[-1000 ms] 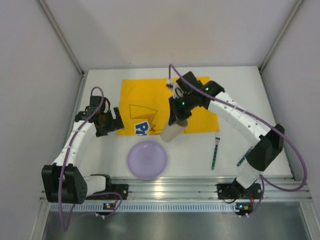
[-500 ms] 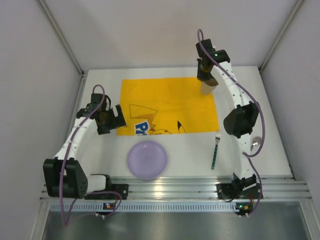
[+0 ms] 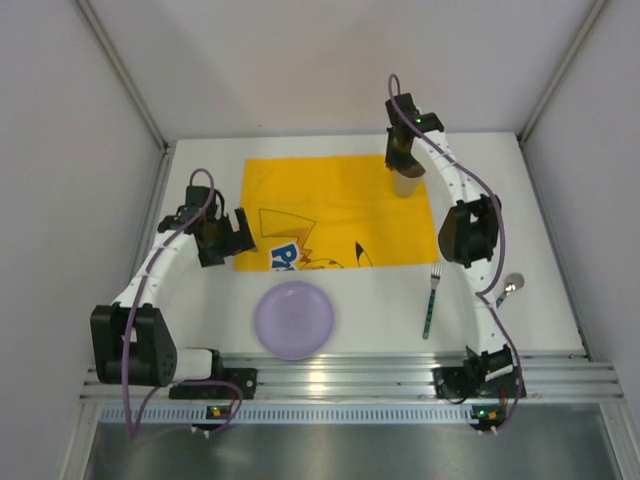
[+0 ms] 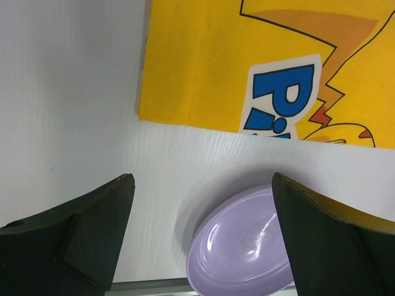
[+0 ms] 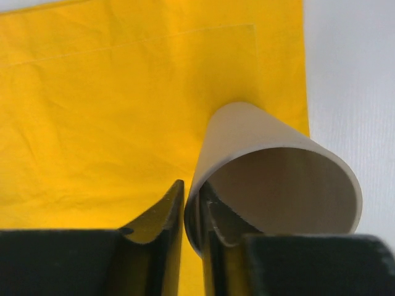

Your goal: Set the dinner table for one person

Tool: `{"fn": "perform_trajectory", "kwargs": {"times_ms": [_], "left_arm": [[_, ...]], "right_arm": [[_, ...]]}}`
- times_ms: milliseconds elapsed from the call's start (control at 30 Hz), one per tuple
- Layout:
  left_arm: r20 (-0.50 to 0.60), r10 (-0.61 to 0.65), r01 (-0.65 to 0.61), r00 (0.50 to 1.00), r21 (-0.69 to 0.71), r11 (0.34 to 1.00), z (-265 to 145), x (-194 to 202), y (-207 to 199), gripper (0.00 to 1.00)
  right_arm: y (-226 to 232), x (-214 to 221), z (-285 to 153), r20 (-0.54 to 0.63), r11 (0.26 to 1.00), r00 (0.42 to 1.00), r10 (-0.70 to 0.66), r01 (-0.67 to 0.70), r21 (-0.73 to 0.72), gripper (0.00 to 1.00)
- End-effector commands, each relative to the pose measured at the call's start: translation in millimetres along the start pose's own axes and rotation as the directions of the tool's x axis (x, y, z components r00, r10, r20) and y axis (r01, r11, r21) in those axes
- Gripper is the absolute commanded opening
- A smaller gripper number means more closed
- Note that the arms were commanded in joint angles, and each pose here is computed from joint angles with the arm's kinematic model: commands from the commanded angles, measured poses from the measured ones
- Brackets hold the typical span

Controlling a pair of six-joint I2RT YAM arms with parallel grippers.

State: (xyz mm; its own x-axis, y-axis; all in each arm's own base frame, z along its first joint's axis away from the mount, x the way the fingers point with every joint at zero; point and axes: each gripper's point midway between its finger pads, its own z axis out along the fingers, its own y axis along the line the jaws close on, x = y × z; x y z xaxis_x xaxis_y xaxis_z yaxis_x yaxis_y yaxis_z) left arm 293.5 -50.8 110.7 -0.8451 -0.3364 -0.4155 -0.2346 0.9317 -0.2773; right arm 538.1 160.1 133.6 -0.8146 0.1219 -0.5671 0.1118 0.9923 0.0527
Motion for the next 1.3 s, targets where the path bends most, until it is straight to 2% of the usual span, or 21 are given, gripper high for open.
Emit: {"fn": "perform_trajectory", "kwargs": {"times_ms": [0, 67, 133, 167, 200, 233, 433, 567, 700, 800, 833, 933, 967, 1000, 1033, 1067, 1267], "left_arm": [[0.020, -0.011, 0.010, 1.000, 0.025, 1.000, 5.3, -5.7, -4.4, 0.98], [0.004, -0.012, 0.012, 1.000, 0.019, 1.000, 8.7, -2.8, -2.7, 0.98], [-0.003, -0.014, 0.014, 1.000, 0.029, 0.999, 11.0, -1.4, -3.9, 0.98], [-0.019, -0.017, 0.018, 1.000, 0.032, 0.999, 14.3, 2.6, -3.9, 0.98], [-0.019, -0.020, 0.020, 1.000, 0.039, 0.999, 15.5, 1.8, -5.1, 0.98], [-0.031, -0.020, 0.022, 0.999, 0.053, 0.998, 16.9, 3.8, -7.8, 0.98], [-0.081, -0.014, 0.018, 0.997, 0.049, 0.999, 25.8, 11.2, -6.0, 0.98], [-0.145, -0.018, 0.026, 0.989, 0.058, 0.998, 34.6, 30.3, -3.1, 0.98], [-0.154, -0.015, 0.026, 0.988, 0.072, 0.997, 35.6, 38.5, -2.5, 0.98], [-0.159, -0.003, 0.027, 0.987, 0.147, 0.989, 35.6, 40.8, -14.3, 0.97], [-0.182, 0.011, 0.030, 0.983, 0.225, 0.974, 33.3, 44.6, -26.9, 0.96], [-0.209, 0.045, 0.030, 0.977, 0.340, 0.940, 34.0, 53.0, -45.3, 0.93], [-0.224, 0.056, 0.024, 0.973, 0.341, 0.940, 37.3, 56.4, -45.6, 0.92], [-0.237, 0.066, 0.018, 0.969, 0.339, 0.941, 38.5, 59.7, -44.8, 0.85], [-0.251, 0.087, 0.005, 0.964, 0.346, 0.938, 39.9, 62.5, -46.4, 0.82], [-0.260, 0.092, 0.006, 0.961, 0.350, 0.937, 40.9, 63.9, -47.5, 0.81], [-0.333, 0.168, -0.044, 0.928, 0.350, 0.936, 54.3, 87.7, -57.0, 0.72]], "right_arm": [[4.7, 4.1, 13.9, -0.016, 1.000, 1.000, -0.004, 0.004, -0.028, 0.21], [4.8, 2.4, 13.0, -0.008, 1.000, 1.000, -0.009, 0.009, -0.026, 0.43], [2.9, -4.0, 8.1, 0.013, 1.000, 1.000, -0.013, 0.013, -0.022, 0.55], [3.6, -10.3, 0.1, 0.033, 0.999, 0.999, -0.012, 0.013, -0.029, 0.69], [3.6, -14.0, -4.5, 0.045, 0.999, 0.999, -0.014, 0.015, -0.032, 0.74], [4.4, -17.7, -9.9, 0.056, 0.999, 0.998, -0.014, 0.016, -0.039, 0.99], [2.5, -50.0, -76.2, 0.175, 0.997, 0.985, -0.001, 0.015, -0.080, 1.00], [-8.8, -80.6, -148.8, 0.323, 0.995, 0.946, 0.031, 0.001, -0.098, 1.00], [-14.2, -104.3, -211.5, 0.455, 0.988, 0.887, 0.081, -0.011, -0.155, 1.00], [-18.7, -106.7, -252.2, 0.501, 0.981, 0.859, 0.107, -0.008, -0.195, 1.00], [-20.1, -104.3, -259.3, 0.503, 0.980, 0.857, 0.107, -0.004, -0.201, 1.00], [-35.8, -86.6, -293.7, 0.514, 0.978, 0.850, 0.112, -0.004, -0.207, 1.00], [-40.0, -69.5, -278.6, 0.471, 0.983, 0.877, 0.093, -0.006, -0.183, 1.00], [-46.5, -61.7, -278.3, 0.465, 0.986, 0.881, 0.091, -0.014, -0.167, 1.00], [-55.6, -54.4, -293.3, 0.481, 0.985, 0.870, 0.106, -0.024, -0.173, 1.00], [-59.6, -36.3, -274.4, 0.435, 0.988, 0.896, 0.091, -0.028, -0.150, 1.00], [-97.1, 0.6, -277.2, 0.408, 0.995, 0.910, 0.080, -0.049, -0.086, 1.00]]}}
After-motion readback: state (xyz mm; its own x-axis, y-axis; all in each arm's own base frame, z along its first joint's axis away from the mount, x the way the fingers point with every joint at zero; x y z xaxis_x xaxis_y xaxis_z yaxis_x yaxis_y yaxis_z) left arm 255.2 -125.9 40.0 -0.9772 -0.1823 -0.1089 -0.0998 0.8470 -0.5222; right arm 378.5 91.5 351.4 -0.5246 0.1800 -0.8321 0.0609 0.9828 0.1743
